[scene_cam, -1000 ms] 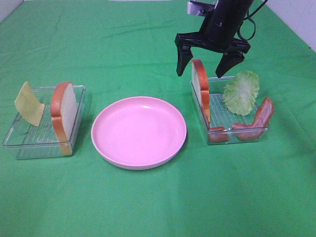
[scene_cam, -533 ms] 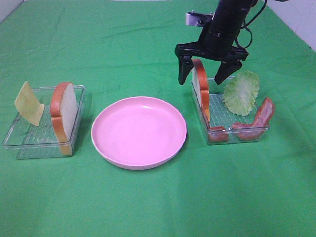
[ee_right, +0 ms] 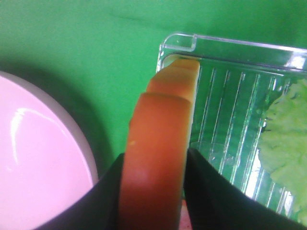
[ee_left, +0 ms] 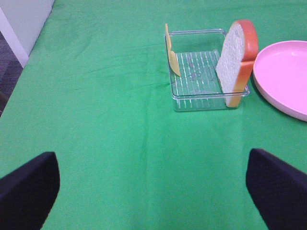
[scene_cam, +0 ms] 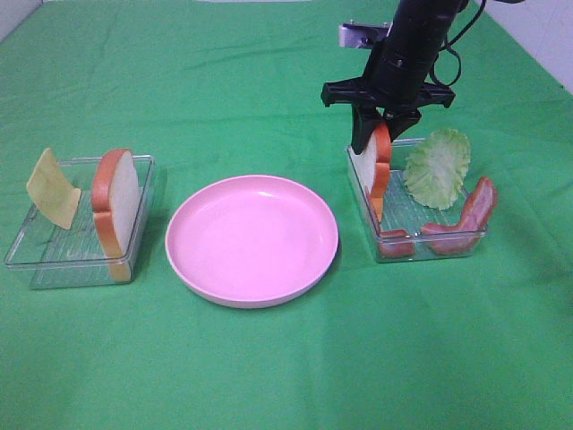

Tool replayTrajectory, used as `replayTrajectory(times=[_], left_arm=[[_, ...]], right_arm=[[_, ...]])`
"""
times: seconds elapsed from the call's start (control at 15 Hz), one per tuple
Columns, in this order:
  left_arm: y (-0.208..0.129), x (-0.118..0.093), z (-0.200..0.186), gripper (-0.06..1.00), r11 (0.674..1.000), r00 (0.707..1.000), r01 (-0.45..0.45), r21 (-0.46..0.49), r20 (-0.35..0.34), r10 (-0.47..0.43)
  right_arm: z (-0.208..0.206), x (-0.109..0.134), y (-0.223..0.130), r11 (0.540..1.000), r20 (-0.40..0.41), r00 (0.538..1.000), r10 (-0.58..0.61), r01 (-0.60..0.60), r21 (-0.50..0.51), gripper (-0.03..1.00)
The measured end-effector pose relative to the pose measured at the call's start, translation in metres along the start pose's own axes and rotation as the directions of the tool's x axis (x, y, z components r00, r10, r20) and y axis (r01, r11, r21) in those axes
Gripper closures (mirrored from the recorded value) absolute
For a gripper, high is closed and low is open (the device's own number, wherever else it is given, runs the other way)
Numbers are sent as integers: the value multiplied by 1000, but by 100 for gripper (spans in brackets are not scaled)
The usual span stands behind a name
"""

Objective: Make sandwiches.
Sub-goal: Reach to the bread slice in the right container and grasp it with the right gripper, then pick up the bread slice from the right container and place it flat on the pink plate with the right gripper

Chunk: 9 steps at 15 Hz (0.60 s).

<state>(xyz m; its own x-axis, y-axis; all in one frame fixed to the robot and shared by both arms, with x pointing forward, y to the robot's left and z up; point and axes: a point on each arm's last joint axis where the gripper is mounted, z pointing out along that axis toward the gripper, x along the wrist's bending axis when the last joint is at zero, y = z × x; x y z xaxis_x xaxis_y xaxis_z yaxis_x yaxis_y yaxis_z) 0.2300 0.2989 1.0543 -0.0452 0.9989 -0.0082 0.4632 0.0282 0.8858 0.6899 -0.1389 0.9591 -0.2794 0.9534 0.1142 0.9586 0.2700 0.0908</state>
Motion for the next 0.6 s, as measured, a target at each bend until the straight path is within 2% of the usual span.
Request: replayTrajectory(times=[0.27, 0.33, 0.4, 0.6], left_arm=[[0, 0, 0, -5, 1000, 1000, 0, 0, 0, 0], [0, 0, 0, -5, 1000, 1000, 0, 0, 0, 0], [0, 0, 0, -5, 1000, 1000, 0, 0, 0, 0], [0, 0, 0, -5, 1000, 1000, 0, 0, 0, 0]], right_arm=[[0, -1, 0, 1000, 6, 1000, -2, 2, 0, 62], [0, -1, 0, 1000, 8, 1000, -2, 2, 0, 64], [0, -2, 0, 1000, 26, 1000, -8, 8, 1, 73], [0, -3, 0, 1000, 36, 999, -11, 11, 1, 73]])
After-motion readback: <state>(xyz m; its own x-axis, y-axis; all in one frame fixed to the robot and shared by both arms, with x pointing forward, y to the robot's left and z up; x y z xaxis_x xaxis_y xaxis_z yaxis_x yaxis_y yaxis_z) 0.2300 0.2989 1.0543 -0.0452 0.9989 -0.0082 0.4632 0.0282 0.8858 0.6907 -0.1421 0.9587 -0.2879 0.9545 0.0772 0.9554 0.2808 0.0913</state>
